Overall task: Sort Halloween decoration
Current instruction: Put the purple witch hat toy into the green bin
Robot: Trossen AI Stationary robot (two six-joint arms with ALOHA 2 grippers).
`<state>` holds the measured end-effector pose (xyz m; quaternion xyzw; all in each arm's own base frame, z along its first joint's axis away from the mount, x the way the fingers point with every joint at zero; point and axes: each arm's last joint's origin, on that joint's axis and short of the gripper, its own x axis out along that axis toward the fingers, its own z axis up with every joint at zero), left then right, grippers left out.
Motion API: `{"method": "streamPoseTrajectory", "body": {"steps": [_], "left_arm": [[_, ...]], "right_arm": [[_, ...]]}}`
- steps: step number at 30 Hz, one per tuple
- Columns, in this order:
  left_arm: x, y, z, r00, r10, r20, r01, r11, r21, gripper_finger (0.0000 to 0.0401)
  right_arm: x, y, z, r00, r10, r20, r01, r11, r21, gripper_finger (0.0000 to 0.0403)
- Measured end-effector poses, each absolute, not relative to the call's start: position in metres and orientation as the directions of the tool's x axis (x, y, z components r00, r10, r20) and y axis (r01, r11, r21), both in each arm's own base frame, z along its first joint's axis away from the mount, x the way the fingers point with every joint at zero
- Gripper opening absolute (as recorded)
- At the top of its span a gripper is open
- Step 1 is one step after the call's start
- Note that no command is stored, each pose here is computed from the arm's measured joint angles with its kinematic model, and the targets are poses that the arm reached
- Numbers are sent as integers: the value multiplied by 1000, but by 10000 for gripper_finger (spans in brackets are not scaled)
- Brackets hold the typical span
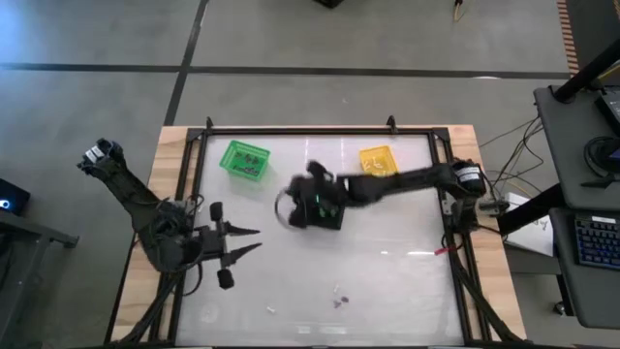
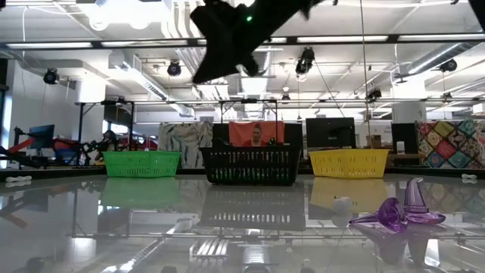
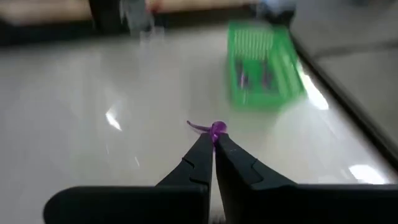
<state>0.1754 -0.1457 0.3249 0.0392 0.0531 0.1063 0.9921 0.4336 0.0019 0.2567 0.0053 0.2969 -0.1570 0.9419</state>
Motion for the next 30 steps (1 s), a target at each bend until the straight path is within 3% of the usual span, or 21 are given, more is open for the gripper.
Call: {"method": "streamPoseTrajectory", "body": {"steps": [9, 18, 30], "left_arm": [[160, -155, 326, 957, 279, -76, -270, 956, 117, 112], [159, -154, 324, 955, 285, -86, -271, 951, 147, 112], [157, -150, 326, 925, 375, -65, -357, 914, 191, 112]], "right_arm": [[461, -93, 247, 920, -265, -287, 283, 959, 21, 9], [481, -137, 216, 939, -317, -131, 330, 940, 92, 9], [527, -152, 200, 925, -317, -210, 340, 937, 83, 9]]}}
